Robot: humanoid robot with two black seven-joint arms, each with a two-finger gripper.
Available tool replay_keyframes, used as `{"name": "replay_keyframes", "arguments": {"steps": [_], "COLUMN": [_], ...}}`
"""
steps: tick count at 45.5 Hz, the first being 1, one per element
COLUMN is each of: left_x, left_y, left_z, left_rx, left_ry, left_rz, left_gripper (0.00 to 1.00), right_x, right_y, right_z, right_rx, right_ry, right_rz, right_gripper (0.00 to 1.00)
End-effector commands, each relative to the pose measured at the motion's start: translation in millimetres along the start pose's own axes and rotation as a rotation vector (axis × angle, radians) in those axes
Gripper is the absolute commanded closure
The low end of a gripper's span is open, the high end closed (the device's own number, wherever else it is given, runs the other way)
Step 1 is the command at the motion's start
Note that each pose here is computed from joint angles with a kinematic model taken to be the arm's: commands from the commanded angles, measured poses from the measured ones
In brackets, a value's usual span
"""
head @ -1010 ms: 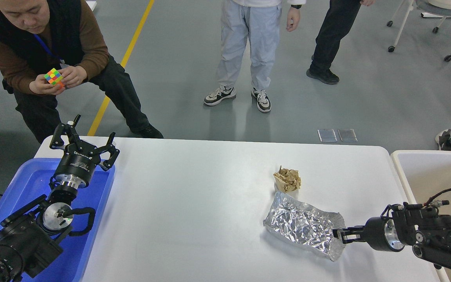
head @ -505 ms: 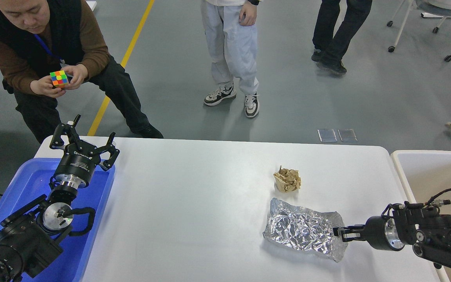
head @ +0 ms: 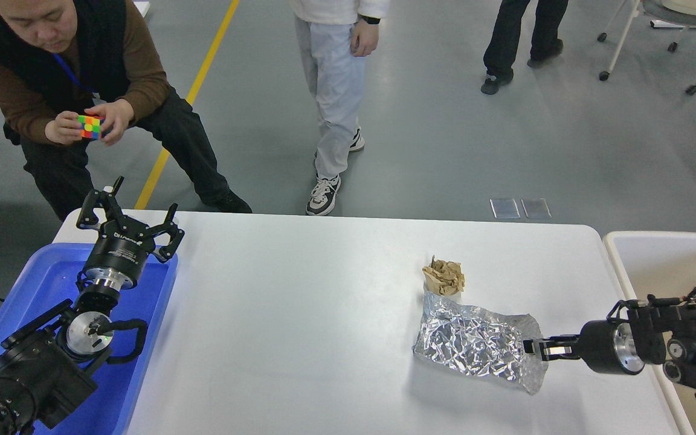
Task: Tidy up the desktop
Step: 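Lift the foil bag with the right gripper and carry it into the white bin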
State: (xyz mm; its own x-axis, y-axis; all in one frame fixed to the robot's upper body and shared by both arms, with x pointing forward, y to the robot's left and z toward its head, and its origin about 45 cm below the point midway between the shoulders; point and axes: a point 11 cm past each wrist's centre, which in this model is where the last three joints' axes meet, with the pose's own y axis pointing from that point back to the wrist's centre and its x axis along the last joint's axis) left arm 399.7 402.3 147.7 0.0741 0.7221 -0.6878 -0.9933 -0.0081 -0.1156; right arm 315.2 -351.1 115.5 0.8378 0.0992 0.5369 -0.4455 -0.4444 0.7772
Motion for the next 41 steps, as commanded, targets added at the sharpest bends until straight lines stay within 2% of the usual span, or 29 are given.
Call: {"name": "replay_keyframes", "arguments": {"steps": [1, 15, 28, 35, 41], "left_x": [0.0, -0.1, -0.1, -0.1, -0.1], "left_y": [0.0, 0.0, 0.0, 0.0, 0.0], "left_z": [-0.1, -0.1, -0.1, -0.1, -0.1], "left_rx": [0.001, 0.001, 0.001, 0.001, 0.001], "left_ry": [0.000, 0.001, 0.001, 0.001, 0.001], "left_rz": [0.000, -0.001, -0.001, -0.001, -0.001], "left_gripper": [0.00, 0.00, 0.00, 0.00, 0.00], "right_x": [30.1, 88.0, 103.5, 115.5, 128.2], "right_y": [46.6, 134.6, 169.8, 184.7, 213.3], "right_z": [-6.8, -13.9, -11.0, 14.2, 62.1], "right_rx": [0.016, -0.018, -0.054, -0.129, -0.230], "right_ry": [-0.004, 0.007, 0.001, -0.029, -0.180], "right_rz": [0.026, 0.087, 0.129, 0.193, 0.310], "right_gripper": [1.00, 1.00, 1.00, 1.00, 1.00]}}
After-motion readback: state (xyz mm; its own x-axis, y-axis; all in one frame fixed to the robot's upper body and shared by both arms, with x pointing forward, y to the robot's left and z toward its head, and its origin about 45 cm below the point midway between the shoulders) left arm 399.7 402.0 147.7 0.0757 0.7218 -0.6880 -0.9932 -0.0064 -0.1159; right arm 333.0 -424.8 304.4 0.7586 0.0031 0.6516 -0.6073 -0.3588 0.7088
